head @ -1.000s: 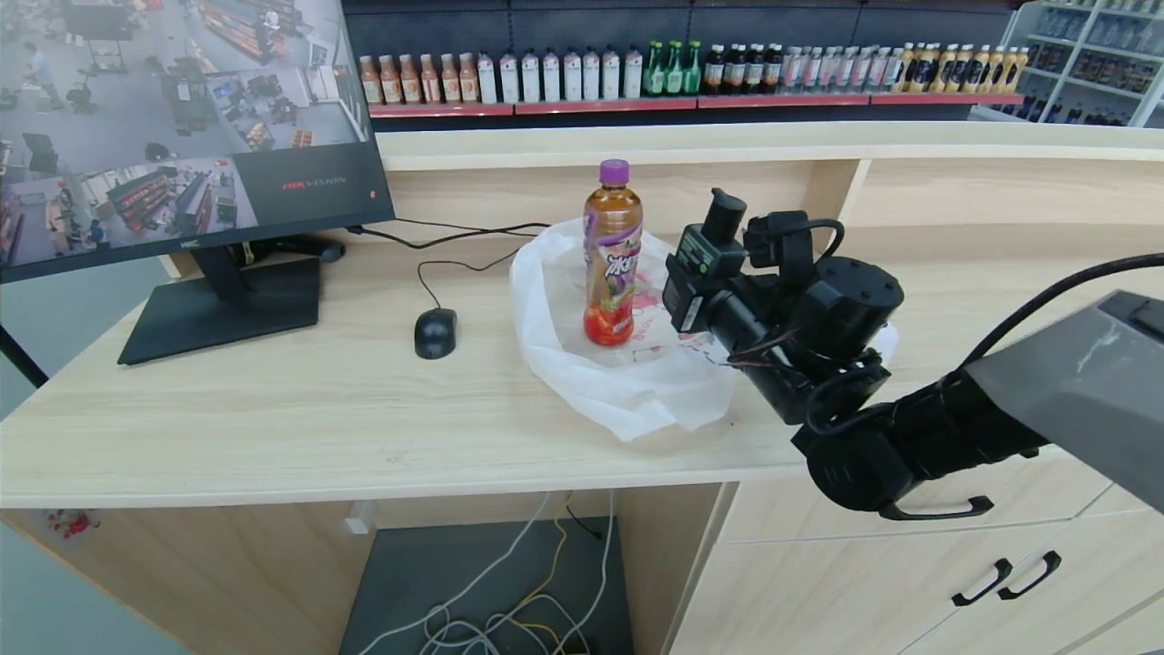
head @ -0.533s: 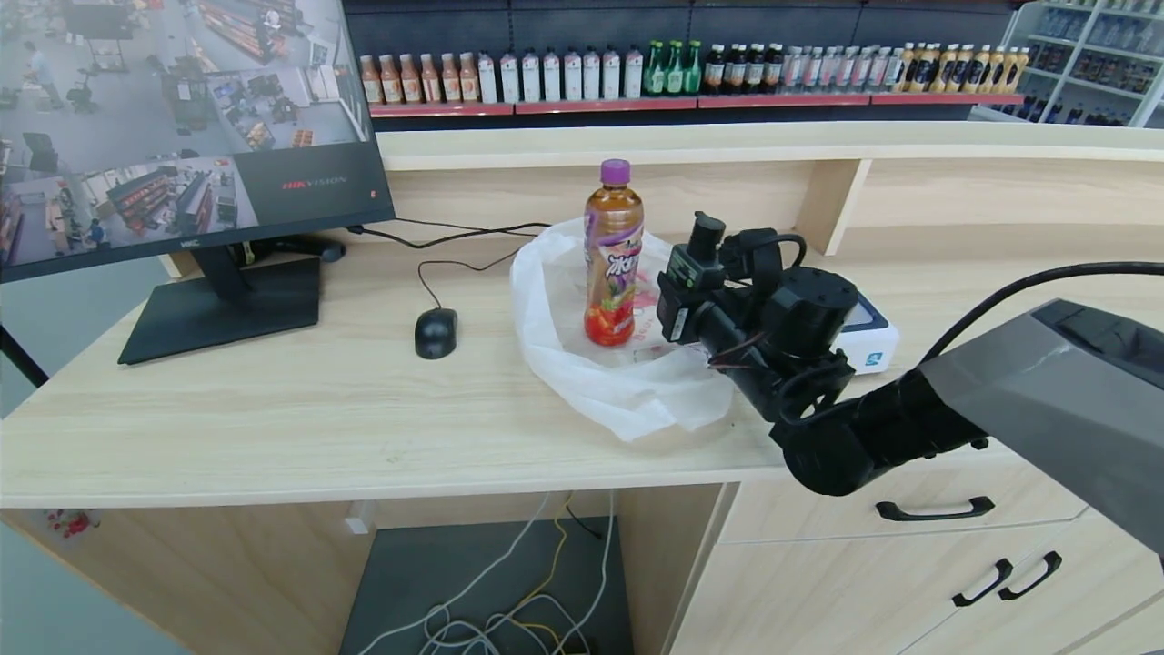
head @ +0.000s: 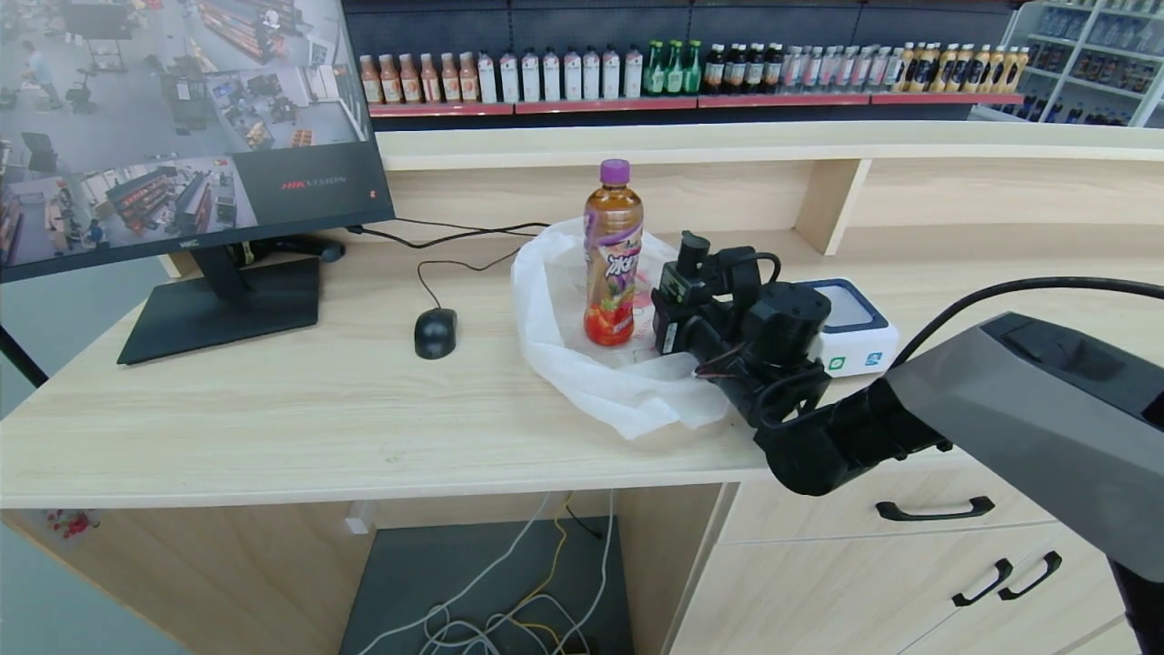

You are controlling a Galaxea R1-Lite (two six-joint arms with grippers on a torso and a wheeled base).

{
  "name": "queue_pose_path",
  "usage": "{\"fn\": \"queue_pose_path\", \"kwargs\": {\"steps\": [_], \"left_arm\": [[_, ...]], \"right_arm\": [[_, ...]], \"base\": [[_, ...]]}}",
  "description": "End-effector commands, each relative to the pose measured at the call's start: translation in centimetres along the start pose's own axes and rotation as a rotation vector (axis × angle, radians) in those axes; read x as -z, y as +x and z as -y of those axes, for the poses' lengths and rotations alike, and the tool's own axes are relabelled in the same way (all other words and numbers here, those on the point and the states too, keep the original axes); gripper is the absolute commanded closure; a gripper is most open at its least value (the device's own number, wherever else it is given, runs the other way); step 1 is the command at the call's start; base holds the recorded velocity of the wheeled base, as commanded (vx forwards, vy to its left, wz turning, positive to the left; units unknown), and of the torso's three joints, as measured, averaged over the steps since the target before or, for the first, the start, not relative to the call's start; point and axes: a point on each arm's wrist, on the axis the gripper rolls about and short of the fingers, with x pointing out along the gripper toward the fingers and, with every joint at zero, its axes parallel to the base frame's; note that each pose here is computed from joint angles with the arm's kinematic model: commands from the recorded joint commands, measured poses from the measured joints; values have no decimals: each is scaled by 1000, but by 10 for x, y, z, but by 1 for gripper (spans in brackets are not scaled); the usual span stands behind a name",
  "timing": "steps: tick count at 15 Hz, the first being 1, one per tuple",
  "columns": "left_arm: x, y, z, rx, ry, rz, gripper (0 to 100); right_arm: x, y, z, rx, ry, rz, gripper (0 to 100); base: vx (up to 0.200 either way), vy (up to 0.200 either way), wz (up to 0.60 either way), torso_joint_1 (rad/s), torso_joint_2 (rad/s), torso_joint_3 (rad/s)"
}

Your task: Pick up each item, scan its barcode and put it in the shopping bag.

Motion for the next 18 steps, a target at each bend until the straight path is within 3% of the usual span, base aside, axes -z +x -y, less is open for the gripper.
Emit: {"fn": "queue_pose_path", "kwargs": {"steps": [1, 18], "left_arm": [[0, 0, 0, -1, -1, 0, 0], [0, 0, 0, -1, -1, 0, 0]], "right_arm": [[4, 0, -1, -1, -5, -9, 100], [14, -1, -1, -1, -18, -33, 100]], "base": [[0, 0, 0, 0, 0, 0], [0, 0, 0, 0, 0, 0]]}}
